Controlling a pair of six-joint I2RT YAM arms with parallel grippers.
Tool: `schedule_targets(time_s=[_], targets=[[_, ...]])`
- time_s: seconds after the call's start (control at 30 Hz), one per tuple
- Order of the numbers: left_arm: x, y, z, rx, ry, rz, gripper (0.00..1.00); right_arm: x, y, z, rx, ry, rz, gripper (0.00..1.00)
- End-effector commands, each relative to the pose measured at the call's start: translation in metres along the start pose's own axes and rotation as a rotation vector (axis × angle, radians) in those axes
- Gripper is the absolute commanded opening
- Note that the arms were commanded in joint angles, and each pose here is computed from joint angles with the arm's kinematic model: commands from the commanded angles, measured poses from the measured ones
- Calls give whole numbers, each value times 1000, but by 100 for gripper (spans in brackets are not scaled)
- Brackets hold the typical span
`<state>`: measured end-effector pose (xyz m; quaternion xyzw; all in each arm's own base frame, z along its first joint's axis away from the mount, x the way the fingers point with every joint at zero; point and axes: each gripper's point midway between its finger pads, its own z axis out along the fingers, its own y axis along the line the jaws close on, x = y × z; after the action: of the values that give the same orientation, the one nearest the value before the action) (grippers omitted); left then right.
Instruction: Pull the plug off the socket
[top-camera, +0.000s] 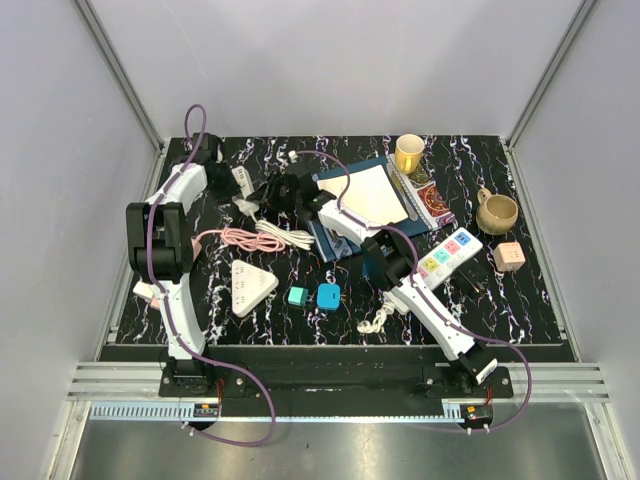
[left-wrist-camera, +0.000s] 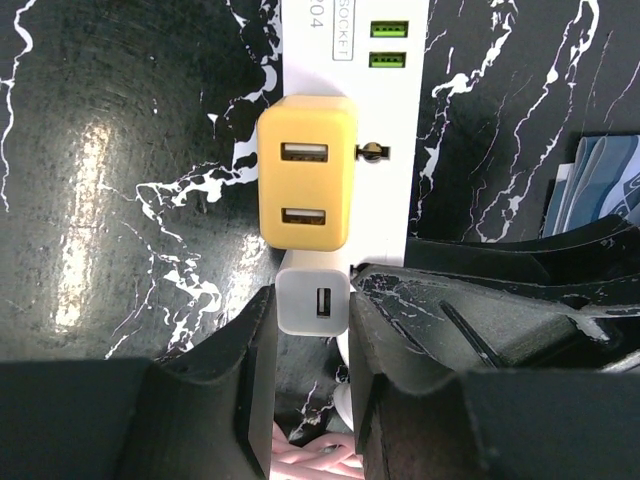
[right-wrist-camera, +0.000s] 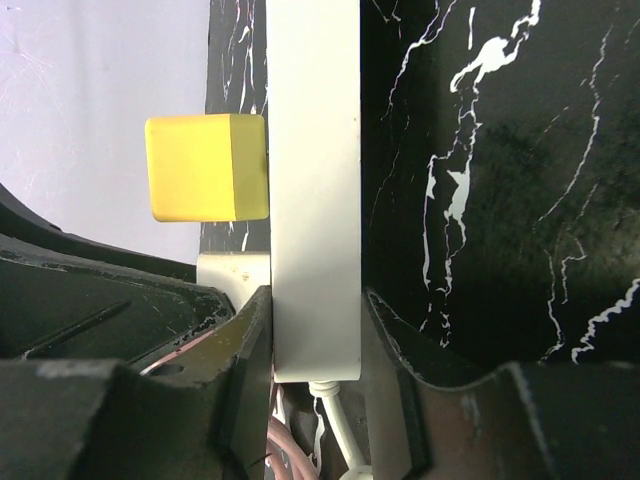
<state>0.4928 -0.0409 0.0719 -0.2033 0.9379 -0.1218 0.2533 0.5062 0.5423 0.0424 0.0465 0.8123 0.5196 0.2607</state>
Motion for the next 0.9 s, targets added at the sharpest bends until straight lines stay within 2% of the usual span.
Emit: schedule_targets(time_s=[0.0, 0.47, 0.6, 0.87], targets=[[-29, -29, -39, 87, -70, 24, 0, 6, -32, 1, 111, -12, 9, 0], [-41, -21, -58, 81, -87, 14, 0, 10, -42, -1, 148, -1, -2, 0], [-49, -19, -72, 69, -126, 14, 0, 10, -42, -2, 147, 1, -14, 0], [-74, 34, -83, -54, -192, -40, 0, 9, -46, -2, 152, -3, -43, 2]])
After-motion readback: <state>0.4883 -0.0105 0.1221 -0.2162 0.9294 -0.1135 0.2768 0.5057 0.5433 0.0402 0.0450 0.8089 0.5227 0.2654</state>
